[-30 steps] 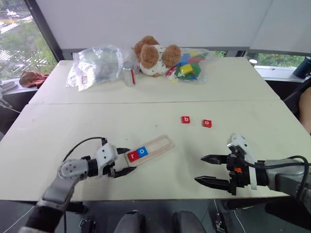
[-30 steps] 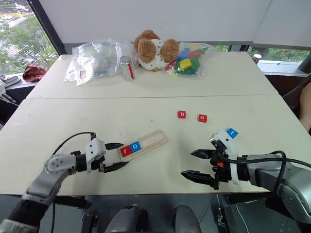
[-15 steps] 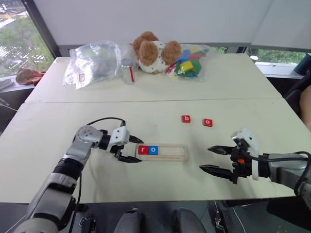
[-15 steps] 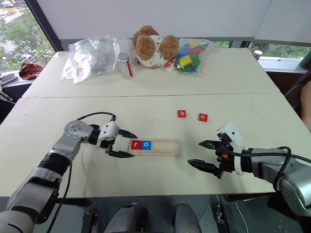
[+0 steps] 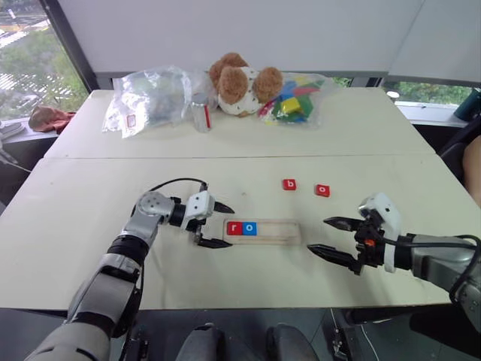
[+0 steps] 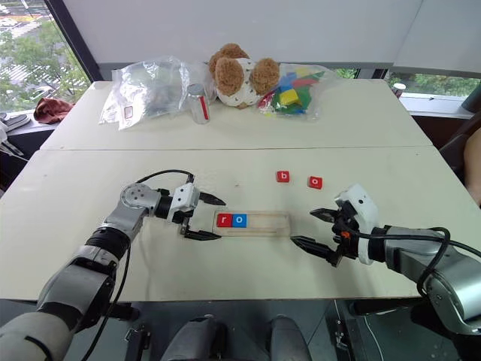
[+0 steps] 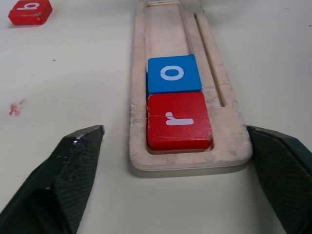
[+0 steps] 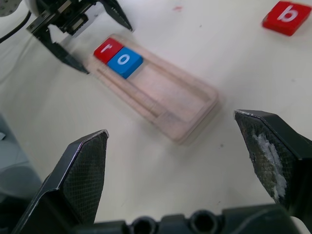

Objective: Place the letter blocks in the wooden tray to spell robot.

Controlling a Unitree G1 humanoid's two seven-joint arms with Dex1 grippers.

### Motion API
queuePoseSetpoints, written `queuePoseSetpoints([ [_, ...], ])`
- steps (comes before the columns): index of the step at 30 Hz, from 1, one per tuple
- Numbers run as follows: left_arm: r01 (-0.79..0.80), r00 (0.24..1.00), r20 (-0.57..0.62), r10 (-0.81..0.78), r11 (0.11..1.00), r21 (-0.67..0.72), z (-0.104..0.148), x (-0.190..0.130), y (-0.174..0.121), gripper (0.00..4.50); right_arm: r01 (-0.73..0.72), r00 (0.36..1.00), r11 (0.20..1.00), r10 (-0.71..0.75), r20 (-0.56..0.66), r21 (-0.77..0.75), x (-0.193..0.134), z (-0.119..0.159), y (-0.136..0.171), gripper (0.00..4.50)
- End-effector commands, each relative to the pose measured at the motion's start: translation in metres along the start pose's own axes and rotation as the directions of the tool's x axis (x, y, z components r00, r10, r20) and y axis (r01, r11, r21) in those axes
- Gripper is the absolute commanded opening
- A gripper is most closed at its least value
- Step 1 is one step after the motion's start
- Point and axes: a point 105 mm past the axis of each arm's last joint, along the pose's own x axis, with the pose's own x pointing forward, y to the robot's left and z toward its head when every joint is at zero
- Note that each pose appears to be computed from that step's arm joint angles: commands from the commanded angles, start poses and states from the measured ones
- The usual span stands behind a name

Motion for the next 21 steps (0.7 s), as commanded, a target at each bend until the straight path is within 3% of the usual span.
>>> queuePoseSetpoints([
  [1, -0.024, 1.0, 0.007, 0.024, 0.999, 0.027, 0.006, -0.004, 0.002, 4.47, 0.058, 0.997, 0.998, -0.057, 0.045, -0.037, 0.004, 0.015, -0.004, 4.5],
  [4, 0.001, 1.0, -0.005, -0.001, 0.999, 0.038, 0.013, -0.024, 0.0, 4.47, 0.104, 0.987, 0.995, -0.104, 0.12, 0.006, 0.014, 0.03, -0.009, 4.5],
  [10, 0.007, 0.996, -0.091, -0.017, 0.994, -0.107, 0.031, -0.091, -0.015, 4.47, 0.306, 0.939, 0.949, -0.315, 0.141, 0.081, 0.059, 0.039, -0.041, 4.5],
  [13, -0.18, 0.983, -0.021, 0.18, 0.96, -0.215, 0.055, -0.121, 0.008, 4.47, 0.393, 0.904, 0.908, -0.41, 0.118, 0.145, 0.087, 0.042, -0.058, 4.5],
  [16, -0.365, 0.918, 0.062, 0.392, 0.895, -0.256, 0.08, -0.146, 0.029, 4.47, 0.398, 0.896, 0.895, -0.426, 0.125, 0.2, 0.111, 0.051, -0.061, 4.5],
  [21, -0.44, 0.865, 0.108, 0.491, 0.843, -0.309, 0.094, -0.152, 0.016, 4.47, 0.458, 0.868, 0.858, -0.488, 0.089, 0.232, 0.135, 0.054, -0.073, 4.5],
])
